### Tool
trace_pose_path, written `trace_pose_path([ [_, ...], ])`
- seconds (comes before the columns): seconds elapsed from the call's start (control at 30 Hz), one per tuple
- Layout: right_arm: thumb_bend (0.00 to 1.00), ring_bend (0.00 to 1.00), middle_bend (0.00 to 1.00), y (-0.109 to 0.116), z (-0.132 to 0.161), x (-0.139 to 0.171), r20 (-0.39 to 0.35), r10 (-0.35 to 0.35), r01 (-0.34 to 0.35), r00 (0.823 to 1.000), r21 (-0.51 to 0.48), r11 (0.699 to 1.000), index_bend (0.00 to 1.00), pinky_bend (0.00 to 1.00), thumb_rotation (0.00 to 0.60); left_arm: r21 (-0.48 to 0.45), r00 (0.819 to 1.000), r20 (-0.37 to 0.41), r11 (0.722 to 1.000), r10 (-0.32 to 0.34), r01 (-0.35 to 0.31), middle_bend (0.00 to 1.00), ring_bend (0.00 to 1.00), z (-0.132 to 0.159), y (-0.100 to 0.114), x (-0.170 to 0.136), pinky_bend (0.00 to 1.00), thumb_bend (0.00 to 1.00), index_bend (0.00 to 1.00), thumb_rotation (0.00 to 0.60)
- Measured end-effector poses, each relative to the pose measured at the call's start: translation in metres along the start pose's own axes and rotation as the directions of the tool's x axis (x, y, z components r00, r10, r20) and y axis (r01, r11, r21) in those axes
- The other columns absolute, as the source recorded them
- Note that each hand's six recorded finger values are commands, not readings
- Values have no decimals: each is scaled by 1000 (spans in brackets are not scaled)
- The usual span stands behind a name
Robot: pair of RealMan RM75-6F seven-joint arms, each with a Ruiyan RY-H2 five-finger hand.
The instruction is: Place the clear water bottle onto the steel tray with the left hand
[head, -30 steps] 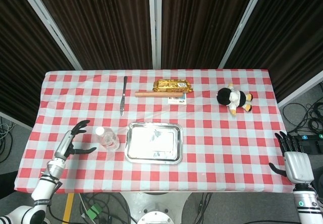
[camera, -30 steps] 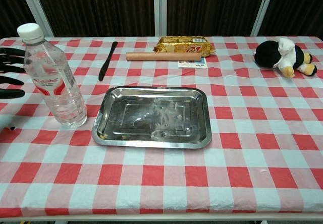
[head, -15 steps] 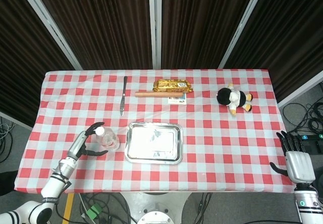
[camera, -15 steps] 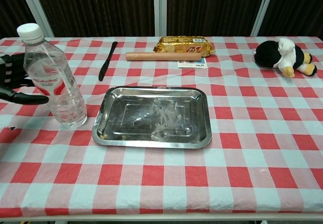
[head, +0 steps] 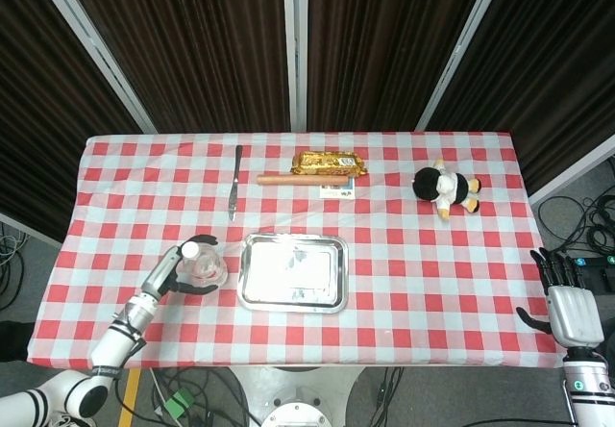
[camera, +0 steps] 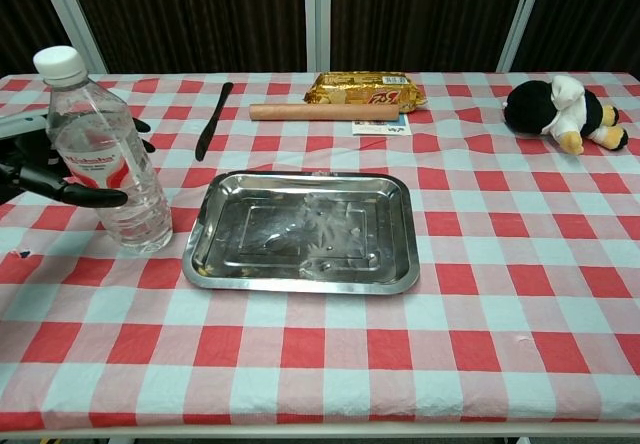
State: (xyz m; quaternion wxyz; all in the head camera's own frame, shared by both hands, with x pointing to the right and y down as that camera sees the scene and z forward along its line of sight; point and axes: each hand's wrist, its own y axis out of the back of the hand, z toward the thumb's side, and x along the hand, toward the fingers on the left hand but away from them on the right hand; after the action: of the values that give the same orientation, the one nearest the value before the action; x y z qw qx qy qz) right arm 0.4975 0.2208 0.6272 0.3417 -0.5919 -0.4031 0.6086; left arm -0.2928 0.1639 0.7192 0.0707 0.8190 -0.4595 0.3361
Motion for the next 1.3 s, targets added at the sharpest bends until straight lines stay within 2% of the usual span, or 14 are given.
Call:
trace_pose_path([
  [0.4, 110, 0, 43, 0, 0, -1, 3, 3, -3, 1000, 0, 1000, 65, 0, 600, -38, 999, 9, 998, 45, -44, 573, 352, 7, 1, 8, 344, 147, 537, 600],
  [0.7, 110, 0, 43, 1, -2, -1, 6, 0, 0, 1000, -2, 1000, 65, 0, 600, -38, 997, 32, 997, 73, -72, 619, 400, 22, 2, 20, 393, 194, 604, 600],
  [0.9, 110, 0, 43, 1, 0, 0, 2, -1, 1, 1000, -2, 1000, 65, 0, 600, -4, 990, 98, 995, 102, -102, 628, 422, 53, 17, 30, 436, 197, 612, 600],
  [1.0, 110, 0, 43, 2, 1, 1, -1, -3, 3, 1000, -2, 1000, 65, 0, 600, 24, 981, 155, 992, 117, -122, 631, 430, 82, 31, 37, 449, 198, 612, 600],
  [1.13, 110, 0, 43, 2, 2, 1, -7, -6, 6, 1000, -3, 1000, 65, 0, 600, 52, 958, 255, 987, 133, -151, 642, 454, 135, 51, 43, 484, 199, 612, 600],
  [1.2, 110, 0, 43, 2, 3, 2, -13, -5, 5, 1000, -6, 1000, 65, 0, 600, 44, 955, 264, 987, 137, -153, 643, 456, 146, 55, 41, 487, 200, 612, 600],
  [1.3, 110, 0, 43, 2, 2, 2, -13, -3, 3, 1000, -9, 1000, 65, 0, 600, 31, 971, 200, 990, 130, -139, 643, 455, 130, 54, 37, 484, 201, 612, 600],
])
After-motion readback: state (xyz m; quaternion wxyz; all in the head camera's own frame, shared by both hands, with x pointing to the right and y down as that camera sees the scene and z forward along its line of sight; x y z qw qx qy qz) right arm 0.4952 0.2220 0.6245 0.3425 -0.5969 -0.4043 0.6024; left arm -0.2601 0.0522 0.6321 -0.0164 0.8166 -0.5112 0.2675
